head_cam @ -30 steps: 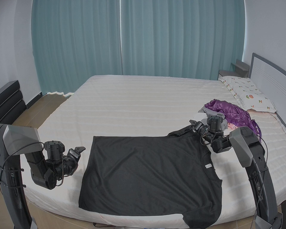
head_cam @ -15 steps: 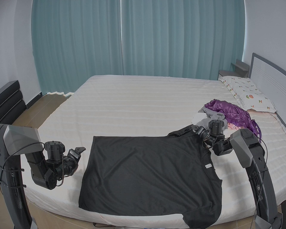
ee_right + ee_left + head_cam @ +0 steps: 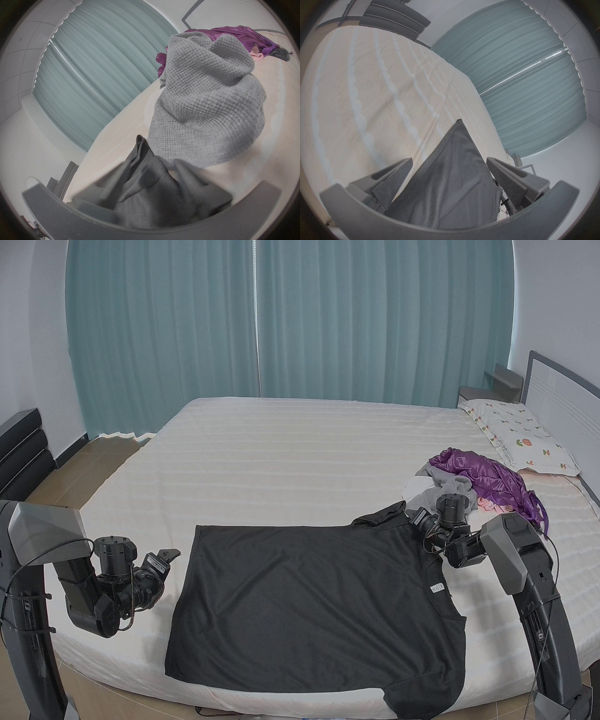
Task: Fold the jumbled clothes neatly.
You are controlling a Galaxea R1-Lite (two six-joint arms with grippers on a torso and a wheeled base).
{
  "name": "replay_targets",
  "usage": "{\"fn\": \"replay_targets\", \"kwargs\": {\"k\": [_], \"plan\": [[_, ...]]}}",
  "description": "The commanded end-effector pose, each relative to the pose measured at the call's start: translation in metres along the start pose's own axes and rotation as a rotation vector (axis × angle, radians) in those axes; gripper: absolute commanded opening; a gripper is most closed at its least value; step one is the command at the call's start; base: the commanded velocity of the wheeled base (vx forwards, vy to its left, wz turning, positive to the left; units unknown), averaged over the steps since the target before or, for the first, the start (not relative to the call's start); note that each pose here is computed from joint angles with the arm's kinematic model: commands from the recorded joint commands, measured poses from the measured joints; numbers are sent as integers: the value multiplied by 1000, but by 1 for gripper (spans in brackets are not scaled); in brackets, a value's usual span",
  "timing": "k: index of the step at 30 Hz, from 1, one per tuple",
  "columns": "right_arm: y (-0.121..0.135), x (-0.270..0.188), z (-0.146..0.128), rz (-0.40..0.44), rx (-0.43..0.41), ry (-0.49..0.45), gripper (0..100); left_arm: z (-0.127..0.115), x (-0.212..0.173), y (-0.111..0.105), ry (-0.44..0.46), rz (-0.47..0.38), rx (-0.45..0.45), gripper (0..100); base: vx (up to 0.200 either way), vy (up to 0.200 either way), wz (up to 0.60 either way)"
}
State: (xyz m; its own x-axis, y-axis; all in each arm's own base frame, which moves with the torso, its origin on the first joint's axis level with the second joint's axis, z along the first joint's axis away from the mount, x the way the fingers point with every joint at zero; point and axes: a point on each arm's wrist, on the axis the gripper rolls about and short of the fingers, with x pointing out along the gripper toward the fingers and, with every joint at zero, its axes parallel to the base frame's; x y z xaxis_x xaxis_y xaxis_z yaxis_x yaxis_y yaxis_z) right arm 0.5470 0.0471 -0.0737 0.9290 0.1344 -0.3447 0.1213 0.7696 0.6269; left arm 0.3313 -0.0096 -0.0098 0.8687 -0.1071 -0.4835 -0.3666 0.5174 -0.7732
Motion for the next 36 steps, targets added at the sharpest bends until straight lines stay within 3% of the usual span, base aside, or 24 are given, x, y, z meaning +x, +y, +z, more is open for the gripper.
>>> {"fn": "replay_targets", "kwargs": {"k": [1,26,36], "plan": [[-4,2,2,-3,2,-11,0,-1,0,1,2,3,0,100,0,0,0],[-3,0,28,14,9,-85,0,0,1,0,-1,1,1,100,0,0,0],[1,0,29,41,-45,-113,0,0,1,1,0,3,1,100,0,0,0]]}}
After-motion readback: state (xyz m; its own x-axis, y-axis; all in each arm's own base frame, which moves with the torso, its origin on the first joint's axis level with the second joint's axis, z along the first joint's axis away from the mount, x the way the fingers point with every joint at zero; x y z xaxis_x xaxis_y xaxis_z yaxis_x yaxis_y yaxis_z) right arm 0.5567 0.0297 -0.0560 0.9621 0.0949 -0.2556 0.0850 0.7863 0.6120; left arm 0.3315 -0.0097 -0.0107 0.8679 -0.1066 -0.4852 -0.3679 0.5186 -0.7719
